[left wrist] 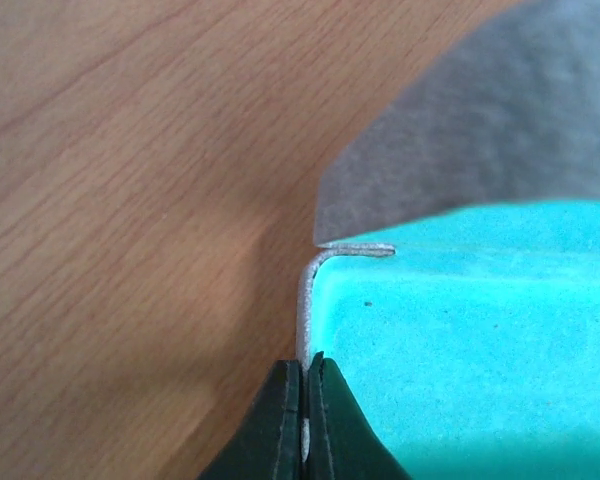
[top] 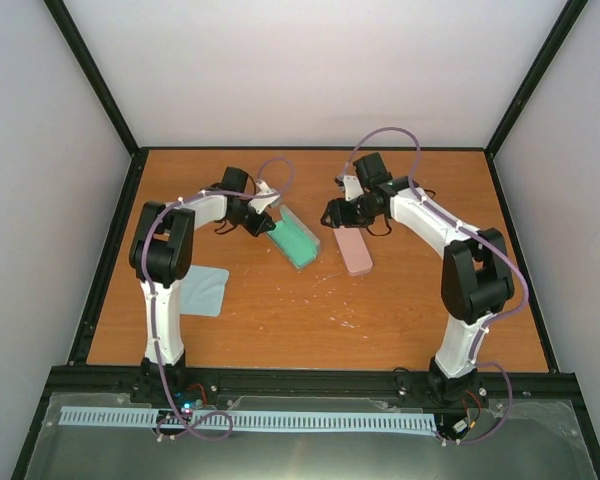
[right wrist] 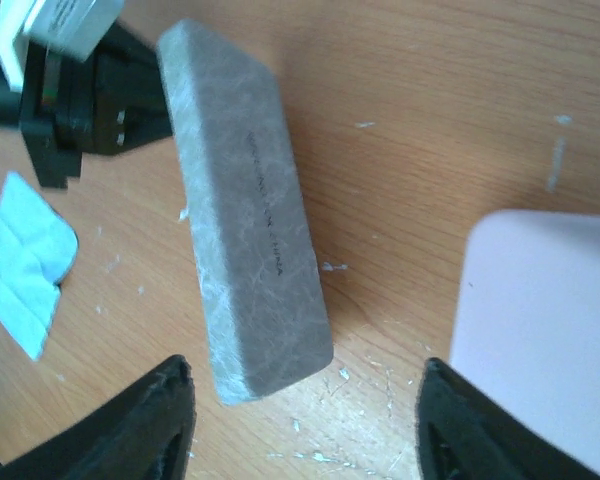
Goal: Organize the sunglasses
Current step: Adjust the sunglasses case at the center of the board.
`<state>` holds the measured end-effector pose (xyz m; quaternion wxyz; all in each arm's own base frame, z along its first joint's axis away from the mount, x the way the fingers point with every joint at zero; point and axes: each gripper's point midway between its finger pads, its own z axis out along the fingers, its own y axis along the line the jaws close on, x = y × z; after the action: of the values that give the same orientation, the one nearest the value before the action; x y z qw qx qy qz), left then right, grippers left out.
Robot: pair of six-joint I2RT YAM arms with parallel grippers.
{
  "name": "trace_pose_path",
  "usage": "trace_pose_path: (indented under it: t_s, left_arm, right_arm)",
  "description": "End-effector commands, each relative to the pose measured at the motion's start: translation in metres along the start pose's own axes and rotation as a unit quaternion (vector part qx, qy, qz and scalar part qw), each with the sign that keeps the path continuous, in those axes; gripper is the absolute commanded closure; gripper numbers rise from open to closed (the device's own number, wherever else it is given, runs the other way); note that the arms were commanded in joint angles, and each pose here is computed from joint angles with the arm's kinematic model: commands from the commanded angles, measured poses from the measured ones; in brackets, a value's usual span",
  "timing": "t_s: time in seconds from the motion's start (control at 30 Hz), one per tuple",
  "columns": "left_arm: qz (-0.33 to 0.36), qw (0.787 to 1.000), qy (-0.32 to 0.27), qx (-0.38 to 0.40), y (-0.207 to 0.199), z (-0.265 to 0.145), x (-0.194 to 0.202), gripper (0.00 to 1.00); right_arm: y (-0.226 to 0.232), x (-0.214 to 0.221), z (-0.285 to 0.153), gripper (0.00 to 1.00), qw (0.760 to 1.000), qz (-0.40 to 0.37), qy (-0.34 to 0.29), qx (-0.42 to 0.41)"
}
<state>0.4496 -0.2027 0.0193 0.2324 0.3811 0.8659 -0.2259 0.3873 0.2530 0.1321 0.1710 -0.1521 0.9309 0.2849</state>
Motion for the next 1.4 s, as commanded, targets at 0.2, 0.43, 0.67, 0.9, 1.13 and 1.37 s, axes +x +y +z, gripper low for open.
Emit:
trace_pose_path:
  t_s: [0.2, 0.43, 0.67, 0.9, 1.13, 1.37]
  left_arm:
    - [-0.119, 0.988, 0.047, -0.083, 0.011, -0.007, 0.036, 1.0]
    - [-0.188, 0.976, 0.052, -0.101, 0.009, -0.015, 0.041, 1.0]
    - [-0.233, 0.959, 0.057, -0.151, 0.017, -0.021, 0.05, 1.0]
    - [-0.272, 0.94, 0.045, -0.203, 0.035, -0.028, 0.048, 1.0]
    - [-0.285, 0.929, 0.002, -0.235, 0.052, -0.038, 0.021, 1.0]
    - [-0.29, 0.926, 0.012, -0.242, 0.064, -0.025, 0.019, 0.99]
  right_arm:
    - [-0.037, -0.013, -0.06, 0.53, 0.989, 0.055, -0.106, 0.082]
    - [-0.046, -0.008, -0.073, 0.54, 0.979, 0.109, -0.135, 0.104]
    - [-0.047, -0.001, -0.078, 0.54, 0.974, 0.133, -0.153, 0.101]
    - [-0.048, 0.005, -0.079, 0.54, 0.971, 0.148, -0.16, 0.101]
    - [-0.048, 0.007, -0.077, 0.54, 0.97, 0.154, -0.161, 0.099]
    - [-0.05, 0.013, -0.073, 0.53, 0.97, 0.156, -0.153, 0.102]
